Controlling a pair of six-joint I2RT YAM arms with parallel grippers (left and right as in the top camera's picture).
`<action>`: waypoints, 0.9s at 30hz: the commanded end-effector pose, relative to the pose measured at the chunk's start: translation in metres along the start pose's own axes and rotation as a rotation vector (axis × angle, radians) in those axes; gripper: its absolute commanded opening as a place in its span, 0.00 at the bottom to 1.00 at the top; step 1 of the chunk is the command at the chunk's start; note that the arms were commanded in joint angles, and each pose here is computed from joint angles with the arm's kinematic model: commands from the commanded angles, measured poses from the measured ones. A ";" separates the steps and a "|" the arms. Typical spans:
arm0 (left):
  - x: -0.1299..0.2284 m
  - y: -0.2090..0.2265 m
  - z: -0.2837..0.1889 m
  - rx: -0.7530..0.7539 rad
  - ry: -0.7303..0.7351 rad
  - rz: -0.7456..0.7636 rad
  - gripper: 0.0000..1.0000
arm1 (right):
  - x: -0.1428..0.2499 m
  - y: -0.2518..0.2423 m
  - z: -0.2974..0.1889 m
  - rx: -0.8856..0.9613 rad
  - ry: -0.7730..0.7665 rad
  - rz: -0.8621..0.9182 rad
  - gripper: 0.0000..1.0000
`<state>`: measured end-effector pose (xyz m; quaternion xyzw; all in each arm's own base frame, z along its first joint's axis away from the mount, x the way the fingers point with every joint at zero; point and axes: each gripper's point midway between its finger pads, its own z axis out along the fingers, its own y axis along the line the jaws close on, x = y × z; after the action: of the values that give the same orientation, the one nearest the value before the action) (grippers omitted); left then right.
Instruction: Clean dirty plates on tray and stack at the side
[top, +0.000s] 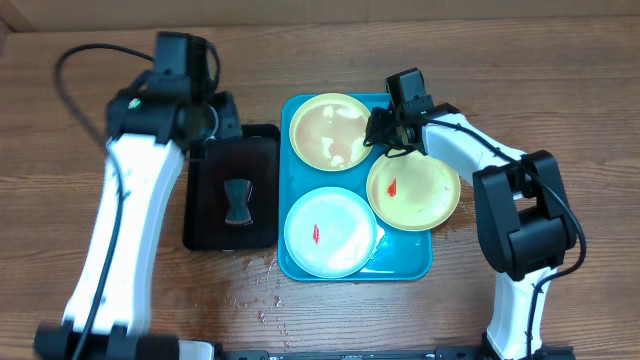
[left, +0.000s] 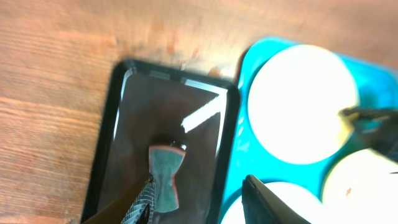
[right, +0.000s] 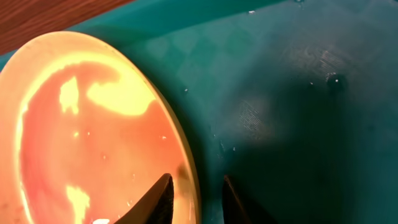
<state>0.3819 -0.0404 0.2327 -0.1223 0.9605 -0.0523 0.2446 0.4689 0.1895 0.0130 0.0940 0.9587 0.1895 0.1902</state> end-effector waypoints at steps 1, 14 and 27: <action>-0.012 0.007 -0.042 -0.014 -0.121 -0.038 0.48 | 0.009 -0.007 0.014 0.019 0.022 0.000 0.17; 0.002 0.039 -0.051 -0.181 -0.098 -0.032 1.00 | -0.020 0.013 -0.010 -0.171 0.063 0.058 0.04; -0.008 0.062 -0.058 -0.320 -0.160 -0.036 1.00 | -0.049 0.019 -0.056 -0.121 -0.043 0.036 0.04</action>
<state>0.3461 0.0102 0.2712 -0.1679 0.9412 0.0698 0.2846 0.4796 0.1743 0.0329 0.1182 0.9451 0.2678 0.1453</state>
